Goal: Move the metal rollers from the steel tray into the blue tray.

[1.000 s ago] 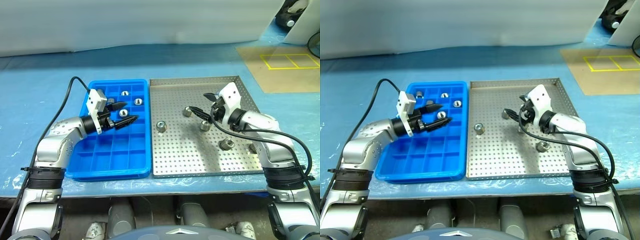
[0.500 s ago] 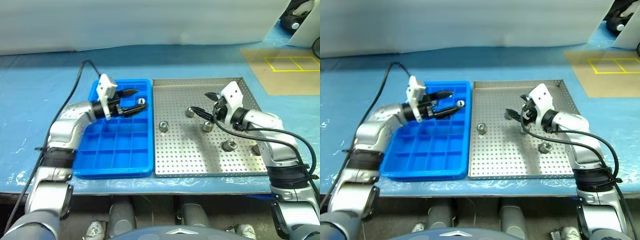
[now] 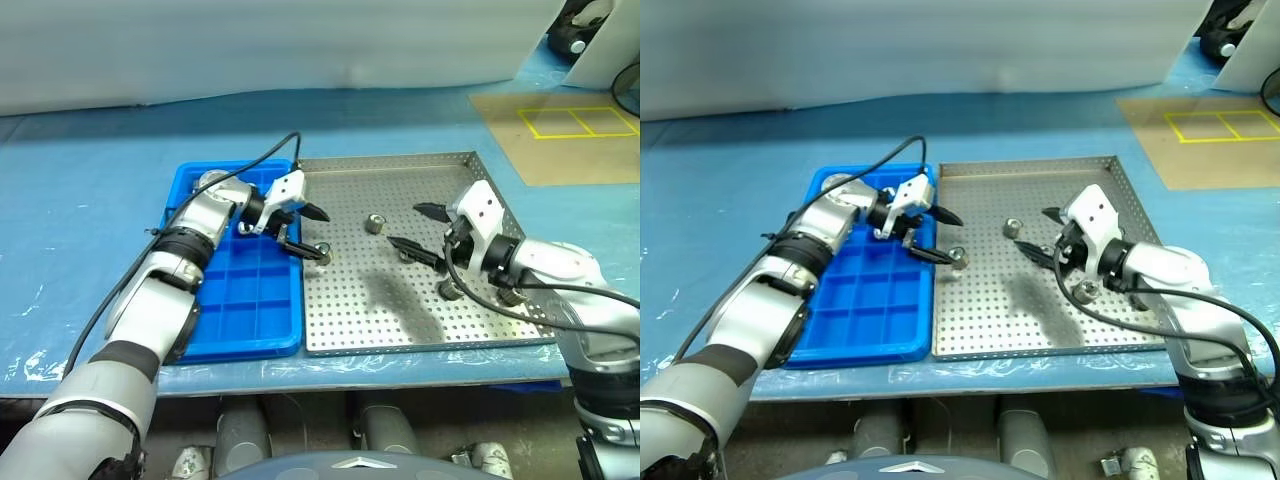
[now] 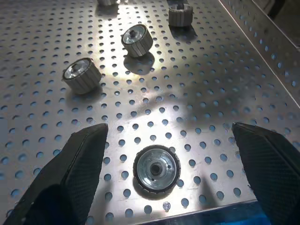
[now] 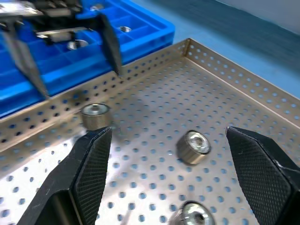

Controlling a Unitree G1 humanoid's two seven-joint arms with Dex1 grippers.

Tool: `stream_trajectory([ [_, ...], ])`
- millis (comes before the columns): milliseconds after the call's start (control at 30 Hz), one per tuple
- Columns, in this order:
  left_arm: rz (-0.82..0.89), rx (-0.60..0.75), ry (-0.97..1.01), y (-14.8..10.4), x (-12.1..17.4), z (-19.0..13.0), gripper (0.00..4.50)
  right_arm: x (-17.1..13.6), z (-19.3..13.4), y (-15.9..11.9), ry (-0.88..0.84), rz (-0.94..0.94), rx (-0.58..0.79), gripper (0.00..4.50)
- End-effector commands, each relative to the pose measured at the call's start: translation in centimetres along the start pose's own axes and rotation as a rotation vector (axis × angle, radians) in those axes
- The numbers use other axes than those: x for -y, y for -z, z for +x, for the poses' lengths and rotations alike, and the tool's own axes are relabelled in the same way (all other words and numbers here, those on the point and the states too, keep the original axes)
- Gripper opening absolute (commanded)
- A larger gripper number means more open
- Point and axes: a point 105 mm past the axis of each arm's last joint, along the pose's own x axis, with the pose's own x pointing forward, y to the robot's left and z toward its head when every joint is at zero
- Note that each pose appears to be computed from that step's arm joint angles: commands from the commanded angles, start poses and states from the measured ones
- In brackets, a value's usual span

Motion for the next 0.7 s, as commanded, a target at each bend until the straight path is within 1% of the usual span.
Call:
stream_trajectory([
  [33,0.1,-0.085,-0.011,-0.4,-0.9,0.1,4.5,-1.7,-0.6,-1.5,-0.048,-0.017,0.037,3.99],
  [133,0.117,-0.123,-0.029,-0.5,-1.4,0.9,4.5,-2.2,-0.7,-1.1,-0.04,-0.008,0.021,3.99],
  [200,0.152,-0.178,-0.006,0.0,-1.2,1.3,4.5,-2.0,-0.7,-0.9,-0.01,-0.008,0.013,3.99],
  [367,0.172,-0.251,0.006,0.5,-1.2,2.0,4.5,-1.3,-0.6,-0.4,0.059,-0.02,0.0,3.99],
  [433,0.194,-0.296,0.019,0.9,-1.2,2.0,4.5,-1.3,-0.5,-0.4,0.067,-0.019,0.001,3.99],
  [567,0.244,-0.433,-0.005,2.0,-1.7,1.7,4.5,-1.2,-0.3,-0.1,0.088,-0.018,0.001,3.99],
  [700,0.286,-0.488,-0.01,2.1,-2.0,1.3,4.5,-1.1,-0.1,0.0,0.102,-0.015,0.004,3.99],
])
